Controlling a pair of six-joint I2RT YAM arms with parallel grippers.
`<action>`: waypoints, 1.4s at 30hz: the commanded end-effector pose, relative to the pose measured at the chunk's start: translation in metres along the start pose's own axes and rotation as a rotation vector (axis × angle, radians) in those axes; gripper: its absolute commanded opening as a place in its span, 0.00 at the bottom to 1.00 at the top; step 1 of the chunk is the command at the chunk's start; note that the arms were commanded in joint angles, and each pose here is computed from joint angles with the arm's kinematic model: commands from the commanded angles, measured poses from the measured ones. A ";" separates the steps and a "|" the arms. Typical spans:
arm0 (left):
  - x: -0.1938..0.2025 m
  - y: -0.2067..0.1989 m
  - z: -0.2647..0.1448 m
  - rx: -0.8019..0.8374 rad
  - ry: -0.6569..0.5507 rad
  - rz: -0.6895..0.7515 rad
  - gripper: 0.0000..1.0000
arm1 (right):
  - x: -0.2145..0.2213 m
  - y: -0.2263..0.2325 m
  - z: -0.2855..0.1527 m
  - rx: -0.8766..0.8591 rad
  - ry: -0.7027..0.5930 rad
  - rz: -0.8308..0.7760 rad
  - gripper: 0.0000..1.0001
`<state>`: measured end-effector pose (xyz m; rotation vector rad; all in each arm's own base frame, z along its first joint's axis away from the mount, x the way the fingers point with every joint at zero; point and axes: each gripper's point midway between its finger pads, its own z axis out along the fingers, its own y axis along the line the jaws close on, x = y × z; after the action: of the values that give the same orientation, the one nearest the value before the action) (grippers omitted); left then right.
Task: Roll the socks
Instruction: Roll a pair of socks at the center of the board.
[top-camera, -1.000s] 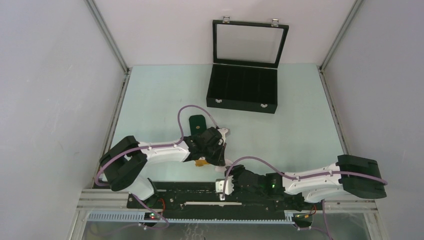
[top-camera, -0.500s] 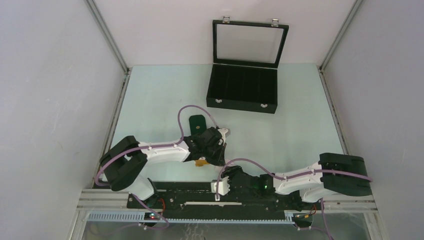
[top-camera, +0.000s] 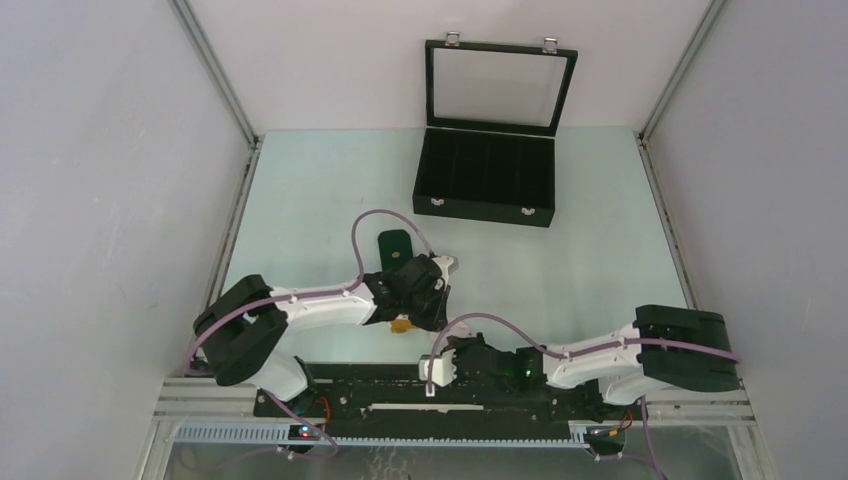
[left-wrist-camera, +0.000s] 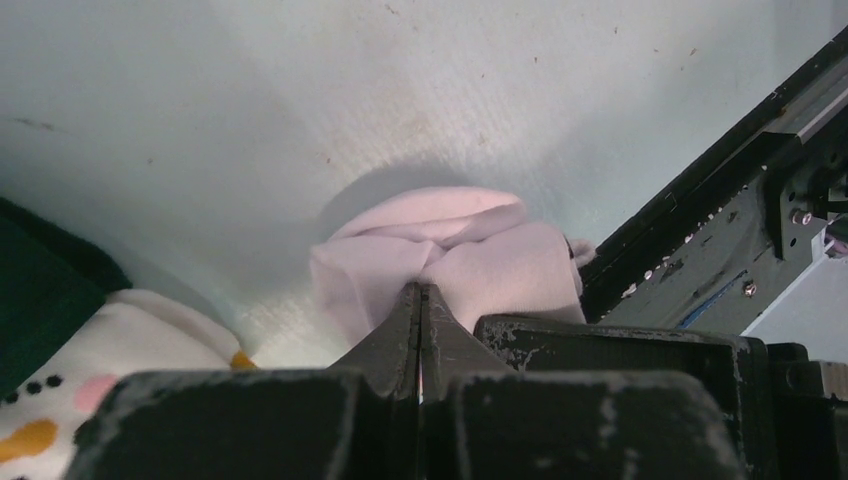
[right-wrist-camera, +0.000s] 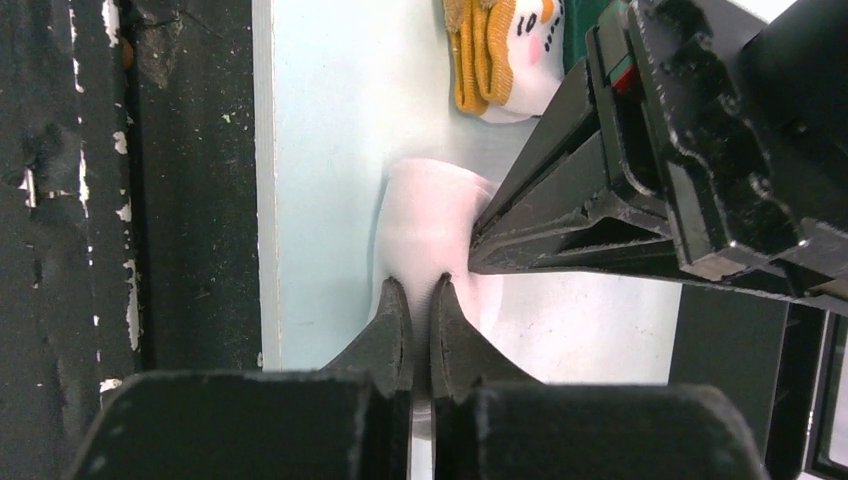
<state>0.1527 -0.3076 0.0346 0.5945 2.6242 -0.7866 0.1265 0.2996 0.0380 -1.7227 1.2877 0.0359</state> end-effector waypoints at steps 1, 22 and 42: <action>0.018 0.017 -0.017 -0.071 0.021 0.001 0.00 | 0.016 0.005 -0.001 -0.046 0.062 0.051 0.00; -0.022 0.039 -0.070 -0.055 -0.216 -0.151 0.00 | -0.018 -0.029 0.004 -0.352 -0.148 0.765 0.00; -0.033 0.000 -0.054 0.089 -0.154 -0.107 0.00 | 0.027 -0.033 0.017 -0.524 -0.051 1.454 0.00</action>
<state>0.1589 -0.2619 0.0666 0.3840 2.5873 -0.8524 0.1779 0.2965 0.0442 -0.8698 2.2097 1.2288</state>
